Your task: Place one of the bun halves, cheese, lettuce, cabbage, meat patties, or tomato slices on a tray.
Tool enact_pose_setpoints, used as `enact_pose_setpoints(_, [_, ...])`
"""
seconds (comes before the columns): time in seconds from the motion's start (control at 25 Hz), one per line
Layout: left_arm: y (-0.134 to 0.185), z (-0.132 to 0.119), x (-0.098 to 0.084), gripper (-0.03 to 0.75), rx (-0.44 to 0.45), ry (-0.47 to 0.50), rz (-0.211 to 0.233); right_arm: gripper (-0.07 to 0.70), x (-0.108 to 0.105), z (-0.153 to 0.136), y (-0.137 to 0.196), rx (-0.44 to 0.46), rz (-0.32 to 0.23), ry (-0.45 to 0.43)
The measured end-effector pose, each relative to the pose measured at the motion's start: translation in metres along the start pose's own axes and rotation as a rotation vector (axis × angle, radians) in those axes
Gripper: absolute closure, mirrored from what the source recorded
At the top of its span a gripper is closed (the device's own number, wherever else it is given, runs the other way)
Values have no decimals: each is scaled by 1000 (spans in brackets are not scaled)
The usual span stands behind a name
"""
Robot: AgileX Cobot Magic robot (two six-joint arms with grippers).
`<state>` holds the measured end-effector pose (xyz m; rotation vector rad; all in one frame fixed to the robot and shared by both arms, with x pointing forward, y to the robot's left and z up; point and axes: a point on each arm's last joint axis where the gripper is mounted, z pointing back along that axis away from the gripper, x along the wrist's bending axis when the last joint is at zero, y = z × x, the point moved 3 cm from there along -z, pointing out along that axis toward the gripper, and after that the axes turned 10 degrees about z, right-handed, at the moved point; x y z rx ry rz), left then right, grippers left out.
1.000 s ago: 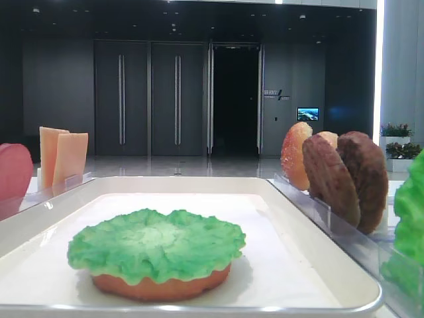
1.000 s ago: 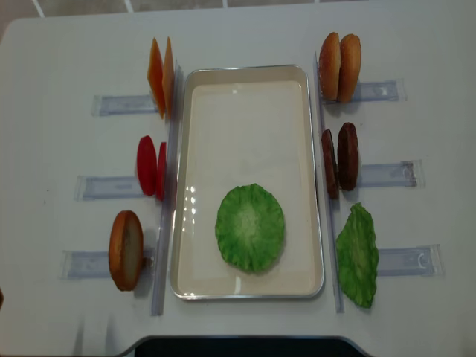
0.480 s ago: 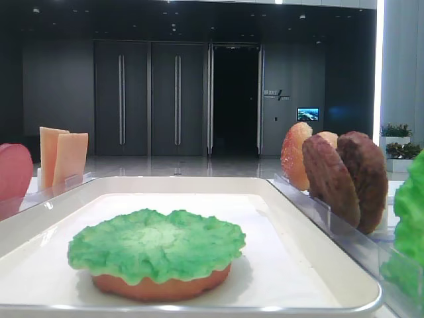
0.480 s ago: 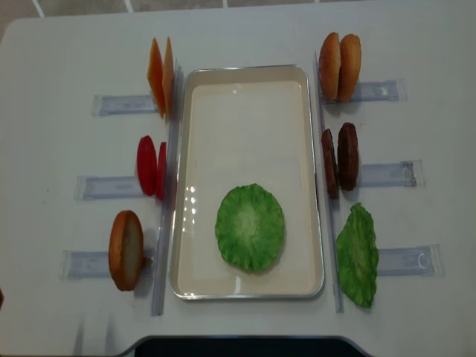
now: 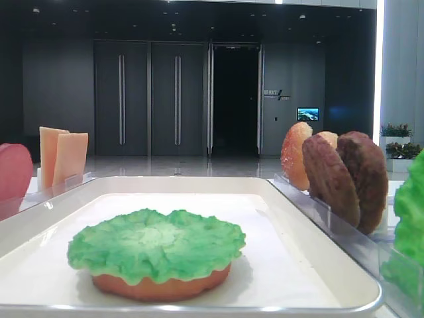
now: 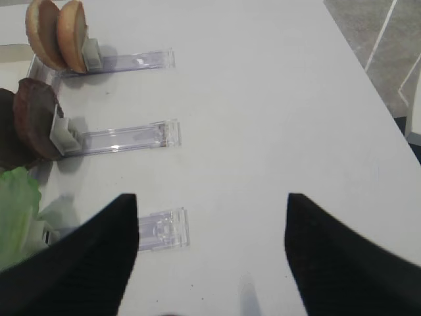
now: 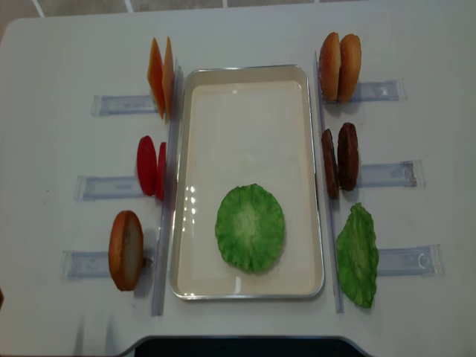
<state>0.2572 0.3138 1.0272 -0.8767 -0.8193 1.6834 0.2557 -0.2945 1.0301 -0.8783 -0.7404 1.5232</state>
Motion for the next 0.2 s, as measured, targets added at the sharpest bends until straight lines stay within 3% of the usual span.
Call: enact_pose_setpoints(0.2, [0,0,0,307,0,0,0,150,0,0,0,0,0,0])
